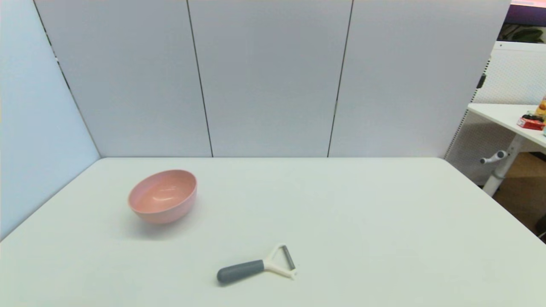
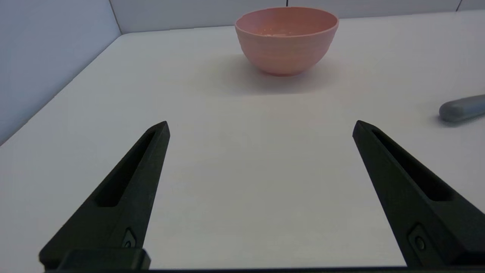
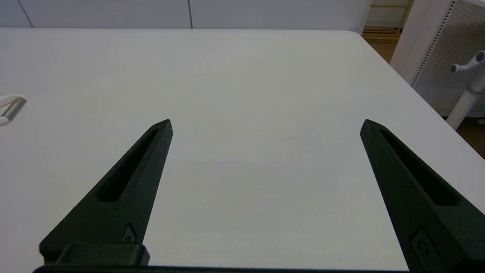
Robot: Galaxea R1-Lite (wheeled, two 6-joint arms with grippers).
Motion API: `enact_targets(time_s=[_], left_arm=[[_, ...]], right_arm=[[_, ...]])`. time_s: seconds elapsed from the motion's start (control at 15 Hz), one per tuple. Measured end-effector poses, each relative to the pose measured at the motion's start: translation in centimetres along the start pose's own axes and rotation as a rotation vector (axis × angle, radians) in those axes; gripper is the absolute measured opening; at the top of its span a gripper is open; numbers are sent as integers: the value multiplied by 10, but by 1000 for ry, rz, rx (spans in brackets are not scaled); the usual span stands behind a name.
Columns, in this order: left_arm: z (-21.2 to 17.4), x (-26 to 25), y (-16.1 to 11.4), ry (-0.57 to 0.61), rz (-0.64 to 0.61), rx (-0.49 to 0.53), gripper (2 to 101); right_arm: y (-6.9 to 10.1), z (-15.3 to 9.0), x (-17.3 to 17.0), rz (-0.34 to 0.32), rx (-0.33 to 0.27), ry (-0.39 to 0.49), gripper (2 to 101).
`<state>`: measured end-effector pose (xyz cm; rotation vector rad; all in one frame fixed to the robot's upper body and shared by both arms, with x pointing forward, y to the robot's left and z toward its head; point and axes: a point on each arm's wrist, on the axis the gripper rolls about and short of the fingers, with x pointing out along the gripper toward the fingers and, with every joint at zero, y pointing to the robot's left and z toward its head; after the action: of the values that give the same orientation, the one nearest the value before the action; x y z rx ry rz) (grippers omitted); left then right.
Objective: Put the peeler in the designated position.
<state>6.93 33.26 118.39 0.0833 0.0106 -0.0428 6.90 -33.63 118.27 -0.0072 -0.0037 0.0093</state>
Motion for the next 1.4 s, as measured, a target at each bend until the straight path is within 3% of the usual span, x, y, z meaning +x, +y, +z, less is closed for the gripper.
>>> enact_targets(time_s=[0.13,0.4,0.73,1.07,1.4], left_arm=[[16,0,1,-1,-3,66,979],[65,13,5,126,-75,221,979],[109,78,-3,333,-441,304,979],[120,161,-49,468,-784,387,979],[132,224,-117,547,-996,461,979]], right_arm=[[0,0,0,0,0,0,980],[0,0,0,0,0,-1,980],[0,0,0,0,0,0,980],[0,0,0,0,0,0,980],[0,0,0,0,0,0,980]])
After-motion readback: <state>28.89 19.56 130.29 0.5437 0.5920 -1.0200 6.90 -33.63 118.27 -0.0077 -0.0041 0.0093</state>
